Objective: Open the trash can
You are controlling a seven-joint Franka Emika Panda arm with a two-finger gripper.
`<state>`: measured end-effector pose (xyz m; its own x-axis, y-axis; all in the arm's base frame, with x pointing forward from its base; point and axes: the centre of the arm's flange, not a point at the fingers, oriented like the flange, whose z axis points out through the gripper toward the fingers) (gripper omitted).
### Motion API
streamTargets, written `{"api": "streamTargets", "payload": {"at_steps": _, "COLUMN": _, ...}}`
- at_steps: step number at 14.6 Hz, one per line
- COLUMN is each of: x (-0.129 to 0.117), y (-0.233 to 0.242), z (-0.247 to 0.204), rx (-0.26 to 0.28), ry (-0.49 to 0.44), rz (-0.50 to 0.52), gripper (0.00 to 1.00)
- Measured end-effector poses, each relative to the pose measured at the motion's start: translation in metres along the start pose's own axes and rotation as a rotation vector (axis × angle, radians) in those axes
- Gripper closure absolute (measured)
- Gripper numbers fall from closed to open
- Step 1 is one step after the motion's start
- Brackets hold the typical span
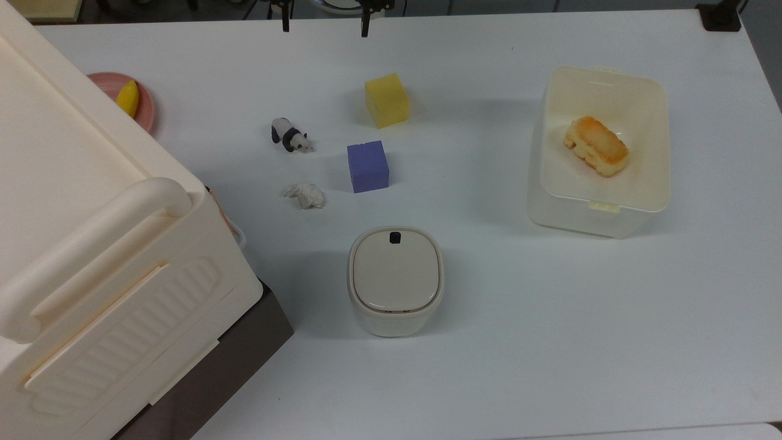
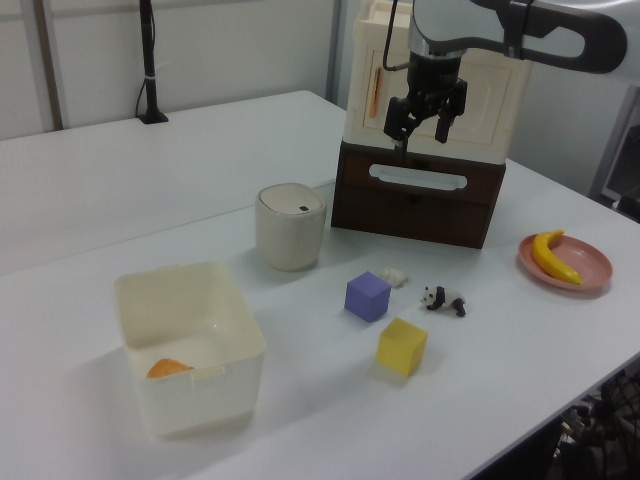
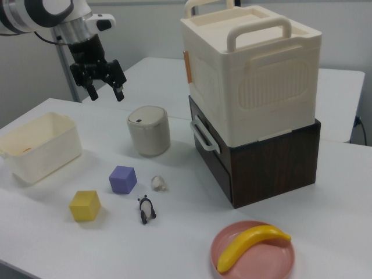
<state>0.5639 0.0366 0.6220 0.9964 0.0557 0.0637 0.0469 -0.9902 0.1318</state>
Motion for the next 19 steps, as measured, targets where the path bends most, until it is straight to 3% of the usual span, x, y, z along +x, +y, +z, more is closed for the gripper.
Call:
{"api": "streamTargets", "payload": {"at_steps": 3, "x": 0.000, "y": 0.000, "z": 0.000, "rx": 0.000, "ry": 0.000, "rz": 0.000, "gripper": 0.07}}
{"api": "streamTargets", "payload": {"at_steps": 6, "x": 0.000, "y": 0.000, "z": 0.000, "rx": 0.000, "ry": 0.000, "rz": 0.000, "gripper": 0.42}}
{"api": "streamTargets", "payload": {"at_steps": 8, "x": 0.000, "y": 0.000, "z": 0.000, "rx": 0.000, "ry": 0.000, "rz": 0.000, "gripper": 0.76}}
{"api": "streamTargets", "payload": {"at_steps": 10, "x": 0.000, "y": 0.001, "z": 0.000, "rx": 0.000, "ry": 0.000, "rz": 0.000, "gripper": 0.95}}
{"api": "streamTargets", "payload": {"at_steps": 11, "x": 0.000, "y": 0.001, "z": 0.000, "rx": 0.000, "ry": 0.000, "rz": 0.001, "gripper": 0.99}}
{"api": "streamTargets", "payload": {"at_steps": 15, "x": 0.000, "y": 0.003, "z": 0.000, "rx": 0.000, "ry": 0.000, "rz": 0.002, "gripper": 0.99}}
{"api": "streamTargets", "payload": {"at_steps": 19, "x": 0.017, "y": 0.000, "z": -0.004, "rx": 0.018, "ry": 0.117, "rz": 0.002, "gripper": 0.99}}
